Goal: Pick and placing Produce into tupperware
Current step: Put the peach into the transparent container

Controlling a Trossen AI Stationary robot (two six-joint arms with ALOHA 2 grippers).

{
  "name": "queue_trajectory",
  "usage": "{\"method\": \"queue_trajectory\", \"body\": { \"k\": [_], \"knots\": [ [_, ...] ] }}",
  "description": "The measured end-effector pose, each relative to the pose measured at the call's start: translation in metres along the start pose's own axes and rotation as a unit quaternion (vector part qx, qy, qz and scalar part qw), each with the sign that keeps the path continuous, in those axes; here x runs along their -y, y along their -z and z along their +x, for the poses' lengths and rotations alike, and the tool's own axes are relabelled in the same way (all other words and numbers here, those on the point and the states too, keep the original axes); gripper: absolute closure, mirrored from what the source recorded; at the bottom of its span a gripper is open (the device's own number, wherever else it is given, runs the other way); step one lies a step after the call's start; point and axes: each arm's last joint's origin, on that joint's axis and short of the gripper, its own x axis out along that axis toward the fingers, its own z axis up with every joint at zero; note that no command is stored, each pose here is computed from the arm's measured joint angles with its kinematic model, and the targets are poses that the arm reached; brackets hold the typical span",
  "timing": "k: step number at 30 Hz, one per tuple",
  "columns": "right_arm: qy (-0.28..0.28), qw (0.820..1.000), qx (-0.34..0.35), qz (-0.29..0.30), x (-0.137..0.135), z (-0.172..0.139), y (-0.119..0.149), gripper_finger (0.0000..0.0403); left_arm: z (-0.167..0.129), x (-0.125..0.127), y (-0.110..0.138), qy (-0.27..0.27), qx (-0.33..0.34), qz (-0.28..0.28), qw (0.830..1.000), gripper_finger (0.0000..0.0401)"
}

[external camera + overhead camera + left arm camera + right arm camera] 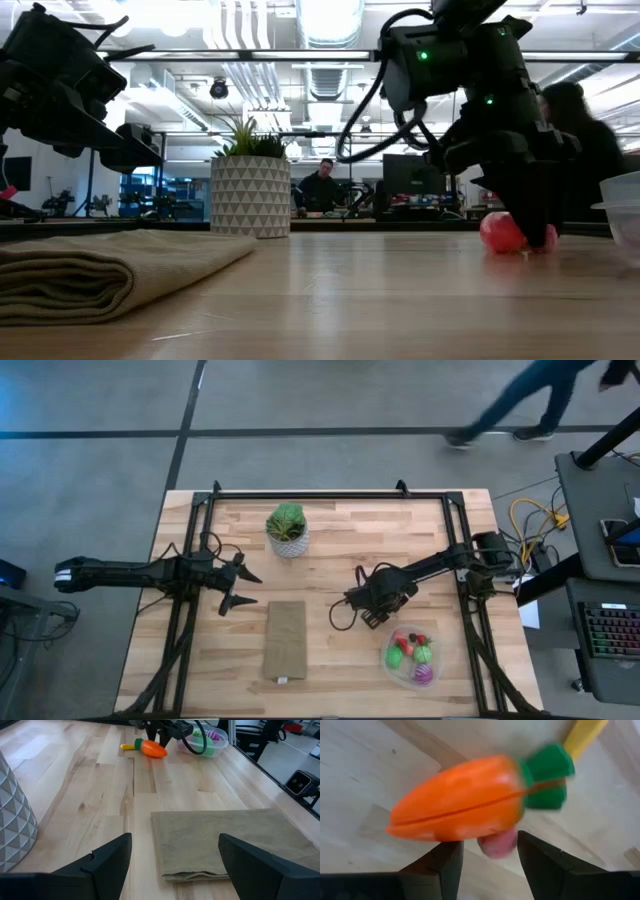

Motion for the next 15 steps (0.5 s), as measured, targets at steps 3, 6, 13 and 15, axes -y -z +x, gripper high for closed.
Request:
{"method": "queue_trajectory", "body": {
  "k": [3, 6, 13, 15],
  "knots": [
    [-0.011, 1.000, 0.006, 0.000, -0.0003, 0.0008, -0.0033, 0.0227, 0.0000, 0.0000, 0.0000, 0.000, 0.000, 0.000, 1.000, 0.0118],
    [-0.008, 1.000, 0.004, 0.001, 0.0015, 0.0014, -0.0045, 0.0227, 0.0000, 0.0000, -0.0001, 0.000, 0.000, 0.000, 1.000, 0.0118],
    [0.000, 1.000, -0.004, -0.009, 0.0051, 0.0072, -0.0030, 0.0230, 0.0000, 0.0000, -0.0001, 0.000, 0.000, 0.000, 1.000, 0.0118],
    [-0.001, 1.000, -0.007, -0.011, 0.0056, 0.0078, -0.0025, 0.0236, 0.0000, 0.0000, 0.0000, 0.000, 0.000, 0.000, 1.000, 0.0118]
  ]
}}
